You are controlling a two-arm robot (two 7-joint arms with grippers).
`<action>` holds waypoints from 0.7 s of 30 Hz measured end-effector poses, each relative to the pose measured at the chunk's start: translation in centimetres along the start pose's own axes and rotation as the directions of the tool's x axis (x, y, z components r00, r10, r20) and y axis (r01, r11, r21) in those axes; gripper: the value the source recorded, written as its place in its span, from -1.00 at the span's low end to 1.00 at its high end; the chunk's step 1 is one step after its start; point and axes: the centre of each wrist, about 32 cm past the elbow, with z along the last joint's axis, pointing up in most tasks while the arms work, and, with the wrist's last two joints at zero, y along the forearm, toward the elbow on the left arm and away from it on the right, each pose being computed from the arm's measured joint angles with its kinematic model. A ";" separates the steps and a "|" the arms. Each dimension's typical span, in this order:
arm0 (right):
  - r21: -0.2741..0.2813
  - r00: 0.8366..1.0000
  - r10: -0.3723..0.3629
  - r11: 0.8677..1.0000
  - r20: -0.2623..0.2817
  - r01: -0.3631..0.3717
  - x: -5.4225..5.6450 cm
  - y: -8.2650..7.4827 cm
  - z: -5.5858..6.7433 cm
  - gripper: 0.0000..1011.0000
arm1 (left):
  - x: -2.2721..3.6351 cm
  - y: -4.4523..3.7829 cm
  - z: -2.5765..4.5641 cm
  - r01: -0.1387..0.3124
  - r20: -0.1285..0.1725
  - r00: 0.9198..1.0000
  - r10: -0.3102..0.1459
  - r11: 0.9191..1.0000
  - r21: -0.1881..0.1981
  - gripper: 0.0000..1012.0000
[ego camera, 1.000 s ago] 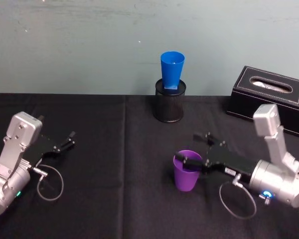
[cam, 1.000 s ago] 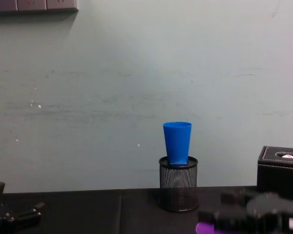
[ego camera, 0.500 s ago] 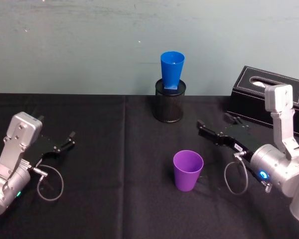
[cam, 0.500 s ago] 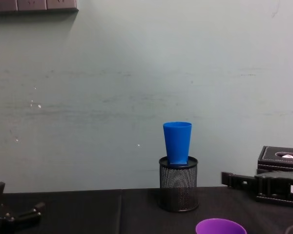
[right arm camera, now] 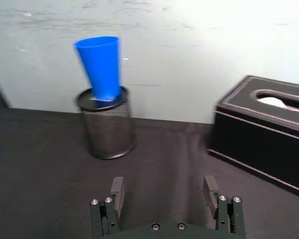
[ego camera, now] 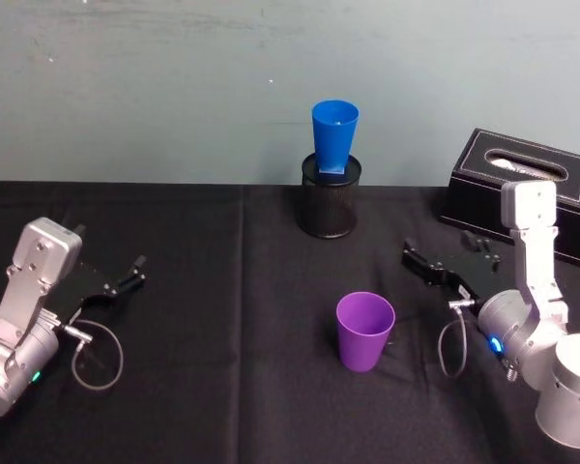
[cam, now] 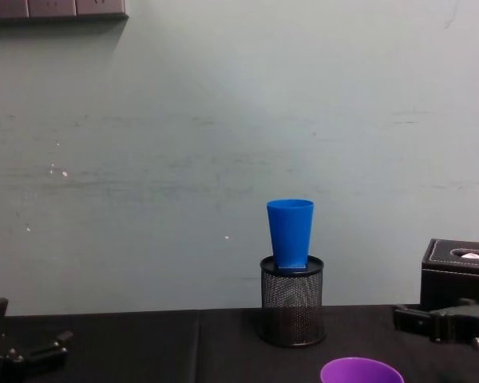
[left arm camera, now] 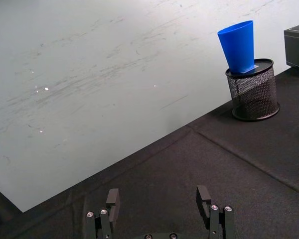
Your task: Pick up one cup with a gripper and tap it against the other cup.
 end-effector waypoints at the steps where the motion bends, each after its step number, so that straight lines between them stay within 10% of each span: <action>1: 0.000 1.000 0.016 1.000 -0.003 -0.016 0.1 -0.1 0.1 0.98 | 0.00 0.00 0.00 0.000 0.000 1.000 0.000 1.000 0.000 1.00; 21: 0.001 1.000 0.011 1.000 -0.001 -0.011 0.1 0.0 0.1 0.98 | 0.00 0.00 0.00 0.000 0.000 1.000 0.000 1.000 0.000 1.00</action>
